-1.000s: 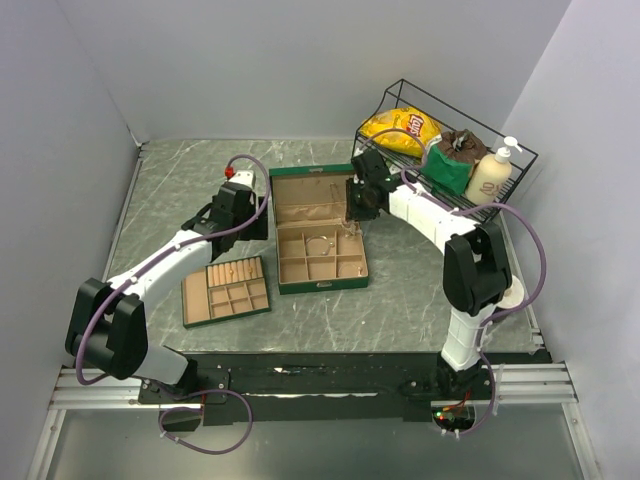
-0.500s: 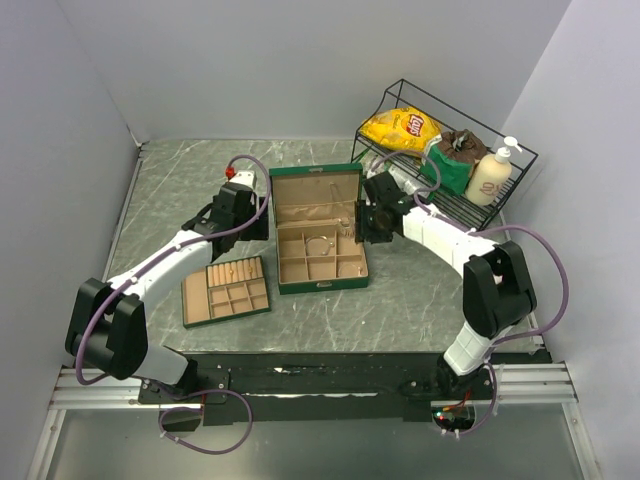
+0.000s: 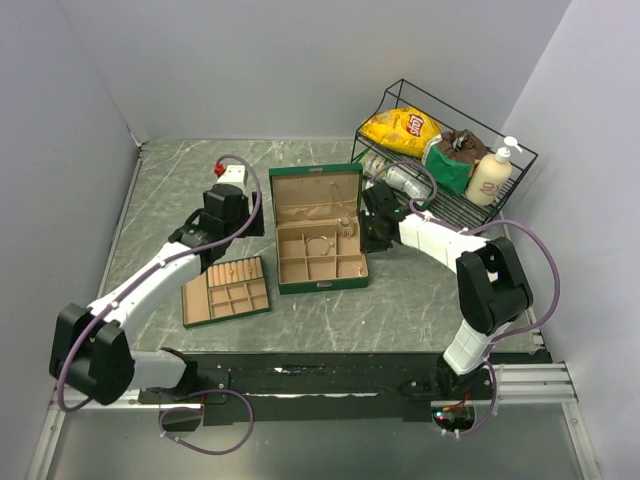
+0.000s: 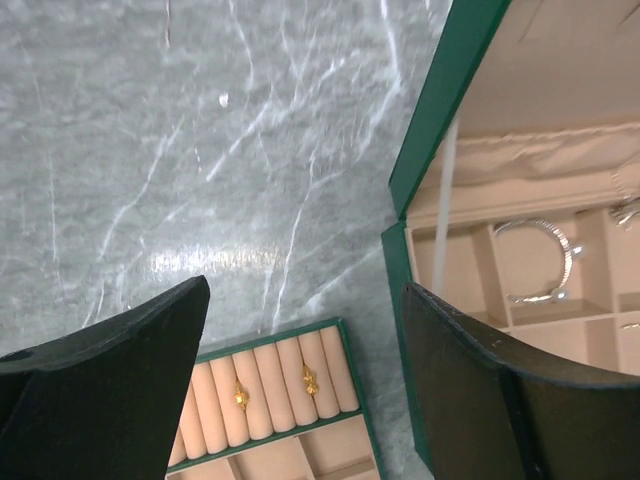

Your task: Organize the mixed jewelry

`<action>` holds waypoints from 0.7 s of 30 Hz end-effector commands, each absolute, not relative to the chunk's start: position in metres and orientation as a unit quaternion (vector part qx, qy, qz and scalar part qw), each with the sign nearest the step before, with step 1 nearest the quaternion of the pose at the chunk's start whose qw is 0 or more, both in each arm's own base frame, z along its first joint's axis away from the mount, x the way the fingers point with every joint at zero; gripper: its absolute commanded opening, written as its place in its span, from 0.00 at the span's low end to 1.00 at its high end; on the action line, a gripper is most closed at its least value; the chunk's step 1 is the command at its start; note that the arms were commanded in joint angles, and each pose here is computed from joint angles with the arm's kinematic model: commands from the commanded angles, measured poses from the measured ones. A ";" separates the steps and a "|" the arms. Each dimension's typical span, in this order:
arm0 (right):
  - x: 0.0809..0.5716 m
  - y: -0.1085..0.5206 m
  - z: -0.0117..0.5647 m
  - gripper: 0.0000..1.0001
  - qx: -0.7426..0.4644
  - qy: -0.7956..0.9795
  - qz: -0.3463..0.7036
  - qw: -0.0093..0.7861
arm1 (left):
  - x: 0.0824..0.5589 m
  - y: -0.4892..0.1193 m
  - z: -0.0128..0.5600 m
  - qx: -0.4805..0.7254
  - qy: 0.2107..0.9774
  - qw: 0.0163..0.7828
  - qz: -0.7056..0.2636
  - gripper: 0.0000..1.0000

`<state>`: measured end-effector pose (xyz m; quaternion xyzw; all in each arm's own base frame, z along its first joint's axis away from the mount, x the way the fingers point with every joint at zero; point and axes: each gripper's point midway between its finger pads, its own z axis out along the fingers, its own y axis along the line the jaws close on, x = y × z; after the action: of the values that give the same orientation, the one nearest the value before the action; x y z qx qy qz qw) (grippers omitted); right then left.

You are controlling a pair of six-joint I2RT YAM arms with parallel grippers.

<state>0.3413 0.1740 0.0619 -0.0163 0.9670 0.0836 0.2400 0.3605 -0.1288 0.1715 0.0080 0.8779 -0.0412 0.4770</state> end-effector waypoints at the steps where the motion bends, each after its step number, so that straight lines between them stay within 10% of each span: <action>1: 0.336 0.161 0.071 0.28 -0.040 0.962 0.067 0.263 | 0.365 -0.128 0.202 0.002 0.847 0.530 -0.051 0.84; 21: 0.283 0.130 0.071 0.14 -0.142 0.960 0.037 0.240 | 0.365 -0.121 0.205 -0.002 0.846 0.532 -0.036 0.84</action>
<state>0.2919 0.1389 0.0601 -0.1081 0.9654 0.0478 0.2323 0.3619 -0.1241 0.1901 0.0023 0.8596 -0.0407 0.5094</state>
